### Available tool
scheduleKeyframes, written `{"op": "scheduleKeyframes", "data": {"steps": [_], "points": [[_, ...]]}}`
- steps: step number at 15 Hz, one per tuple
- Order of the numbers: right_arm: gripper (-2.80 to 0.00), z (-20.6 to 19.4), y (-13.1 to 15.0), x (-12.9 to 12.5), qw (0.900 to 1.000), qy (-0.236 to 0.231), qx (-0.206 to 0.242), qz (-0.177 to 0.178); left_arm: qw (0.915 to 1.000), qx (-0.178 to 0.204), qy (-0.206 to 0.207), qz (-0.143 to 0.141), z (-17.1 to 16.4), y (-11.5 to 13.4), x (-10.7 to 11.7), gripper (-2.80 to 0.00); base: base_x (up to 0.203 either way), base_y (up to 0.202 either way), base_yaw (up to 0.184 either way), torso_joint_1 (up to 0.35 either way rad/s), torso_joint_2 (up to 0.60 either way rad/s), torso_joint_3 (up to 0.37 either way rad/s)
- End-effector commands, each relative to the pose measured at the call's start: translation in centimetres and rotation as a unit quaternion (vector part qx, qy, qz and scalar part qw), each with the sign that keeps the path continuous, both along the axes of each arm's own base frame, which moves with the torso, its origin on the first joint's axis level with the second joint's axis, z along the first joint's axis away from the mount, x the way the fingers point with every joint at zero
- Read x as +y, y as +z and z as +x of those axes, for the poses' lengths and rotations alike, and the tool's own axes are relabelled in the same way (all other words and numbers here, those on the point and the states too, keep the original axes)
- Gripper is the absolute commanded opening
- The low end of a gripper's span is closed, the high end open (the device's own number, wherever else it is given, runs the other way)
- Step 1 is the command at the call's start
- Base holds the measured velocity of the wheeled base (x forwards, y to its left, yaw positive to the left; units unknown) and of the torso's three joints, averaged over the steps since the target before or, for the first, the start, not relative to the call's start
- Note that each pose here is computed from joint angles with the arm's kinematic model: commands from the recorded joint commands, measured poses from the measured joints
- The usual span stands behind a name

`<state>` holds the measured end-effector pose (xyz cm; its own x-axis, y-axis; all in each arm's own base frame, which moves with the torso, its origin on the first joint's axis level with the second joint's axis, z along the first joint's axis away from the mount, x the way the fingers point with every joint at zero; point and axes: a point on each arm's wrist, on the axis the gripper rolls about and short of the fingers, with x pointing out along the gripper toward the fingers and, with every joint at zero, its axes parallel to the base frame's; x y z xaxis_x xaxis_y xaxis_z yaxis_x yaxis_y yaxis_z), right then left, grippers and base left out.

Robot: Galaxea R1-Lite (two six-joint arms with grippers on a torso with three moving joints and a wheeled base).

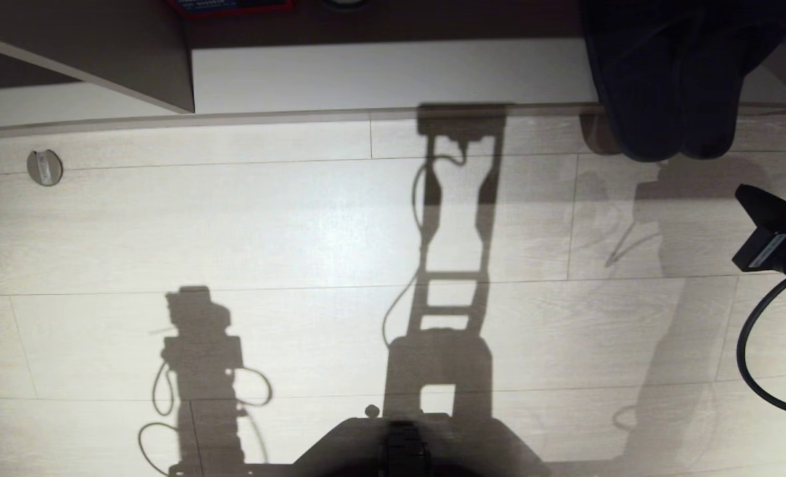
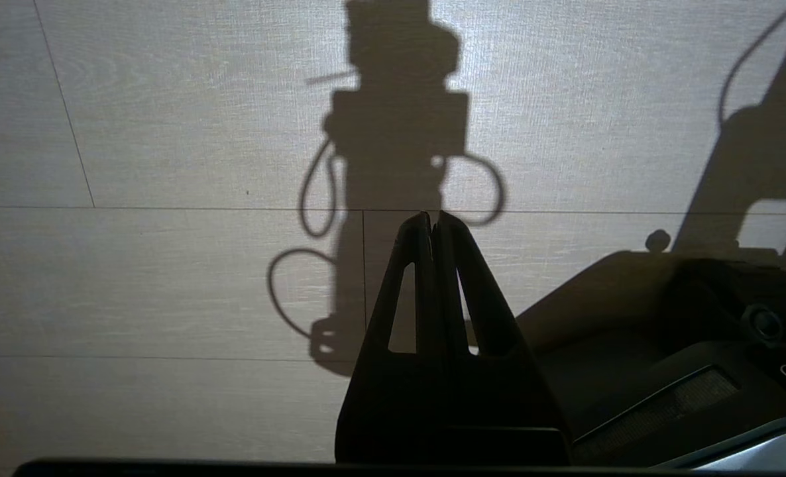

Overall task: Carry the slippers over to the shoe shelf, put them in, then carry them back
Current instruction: Pick up the slippers in the shoe cabinet

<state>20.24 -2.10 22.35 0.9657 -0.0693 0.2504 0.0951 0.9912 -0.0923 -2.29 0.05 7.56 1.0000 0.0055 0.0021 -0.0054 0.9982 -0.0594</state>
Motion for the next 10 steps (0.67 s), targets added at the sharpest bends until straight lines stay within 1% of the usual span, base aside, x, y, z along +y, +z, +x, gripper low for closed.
{"op": "scheduleKeyframes", "data": {"steps": [1, 3, 5, 8, 10], "points": [[-2.8, 0.8, 0.0, -0.1, 1.0, 0.001, -0.008, -0.001, 1.0, 0.0, 0.0, 0.0, 0.0, 0.0, 0.0, -2.8, 0.0, 0.0, 0.0, 0.0, 0.0, 0.0], [-2.8, 1.9, 0.8, -0.2, 0.999, 0.001, -0.04, -0.005, 1.0, 0.0, 0.0, 0.0, 0.0, 0.0, 0.0, -2.8, 0.0, 0.0, 0.0, 0.0, 0.0, 0.0], [-2.8, 2.9, 0.7, -0.3, 0.998, 0.0, -0.057, -0.007, 1.0, 0.0, 0.0, 0.0, 0.0, 0.0, 0.0, -2.8, 0.0, 0.0, 0.0, 0.0, 0.0, 0.0], [-2.8, 3.4, 1.0, -0.3, 0.998, 0.0, -0.067, -0.008, 1.0, 0.0, 0.0, 0.0, 0.0, 0.0, 0.0, -2.8, 0.0, 0.0, 0.0, 0.0, 0.0, 0.0], [-2.8, 4.7, 1.4, -0.5, 0.997, 0.0, -0.075, -0.01, 1.0, 0.0, 0.0, 0.0, 0.0, 0.0, 0.0, -2.8, 0.0, 0.0, 0.0, 0.0, 0.0, 0.0]]}}
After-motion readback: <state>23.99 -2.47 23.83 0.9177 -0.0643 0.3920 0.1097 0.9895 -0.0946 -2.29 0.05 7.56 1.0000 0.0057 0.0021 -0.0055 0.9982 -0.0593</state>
